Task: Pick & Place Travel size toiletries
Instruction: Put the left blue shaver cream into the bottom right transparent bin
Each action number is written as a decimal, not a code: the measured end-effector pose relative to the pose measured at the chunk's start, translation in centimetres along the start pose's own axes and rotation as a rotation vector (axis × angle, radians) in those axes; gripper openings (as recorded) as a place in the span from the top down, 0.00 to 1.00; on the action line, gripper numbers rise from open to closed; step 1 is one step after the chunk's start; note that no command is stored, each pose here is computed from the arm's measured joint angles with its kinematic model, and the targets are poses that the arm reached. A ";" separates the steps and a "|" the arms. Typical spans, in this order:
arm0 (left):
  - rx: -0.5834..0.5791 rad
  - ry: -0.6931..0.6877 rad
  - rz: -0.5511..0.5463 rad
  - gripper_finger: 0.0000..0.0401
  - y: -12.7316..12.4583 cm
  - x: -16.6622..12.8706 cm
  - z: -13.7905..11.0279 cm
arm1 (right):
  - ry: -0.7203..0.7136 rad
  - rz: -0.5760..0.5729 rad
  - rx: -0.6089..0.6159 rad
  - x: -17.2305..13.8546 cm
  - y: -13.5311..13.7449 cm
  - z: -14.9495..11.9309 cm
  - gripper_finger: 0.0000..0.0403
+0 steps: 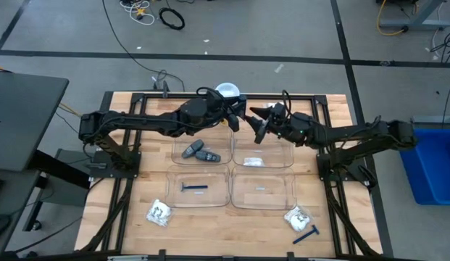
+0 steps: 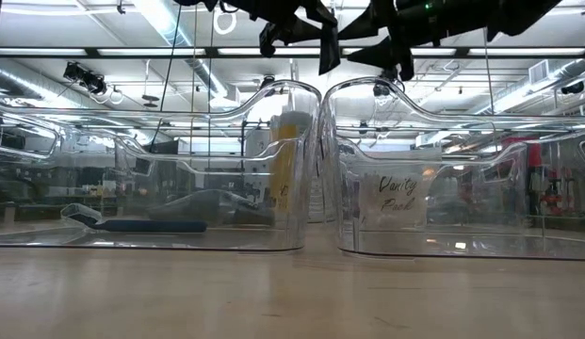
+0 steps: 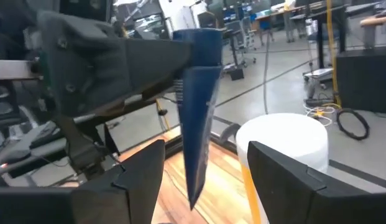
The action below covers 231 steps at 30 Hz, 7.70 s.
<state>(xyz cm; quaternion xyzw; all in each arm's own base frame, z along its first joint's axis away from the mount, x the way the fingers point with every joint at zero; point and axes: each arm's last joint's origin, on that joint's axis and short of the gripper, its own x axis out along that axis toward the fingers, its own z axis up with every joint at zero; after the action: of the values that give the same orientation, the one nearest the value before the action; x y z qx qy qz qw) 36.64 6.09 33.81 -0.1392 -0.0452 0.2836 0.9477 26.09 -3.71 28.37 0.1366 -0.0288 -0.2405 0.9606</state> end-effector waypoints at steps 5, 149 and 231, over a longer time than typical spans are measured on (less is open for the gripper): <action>0.008 0.002 -0.003 0.65 -0.1 0.0 0.0 | 0.035 0.023 0.026 0.6 -0.2 -0.7 0.39; 0.230 0.084 -0.253 0.90 0.1 -5.0 4.6 | 0.442 0.190 -0.208 -0.5 -0.7 -3.9 0.95; 0.166 0.156 -0.373 0.99 -0.1 -5.5 4.6 | 0.820 0.337 -0.360 -6.1 -2.4 -3.7 0.98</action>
<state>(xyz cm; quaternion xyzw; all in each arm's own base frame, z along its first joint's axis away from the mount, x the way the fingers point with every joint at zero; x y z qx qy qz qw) 31.31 4.06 38.19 -0.0713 0.0266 0.0947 0.9926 20.06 -1.93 24.19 0.0449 0.3729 -0.0088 0.9267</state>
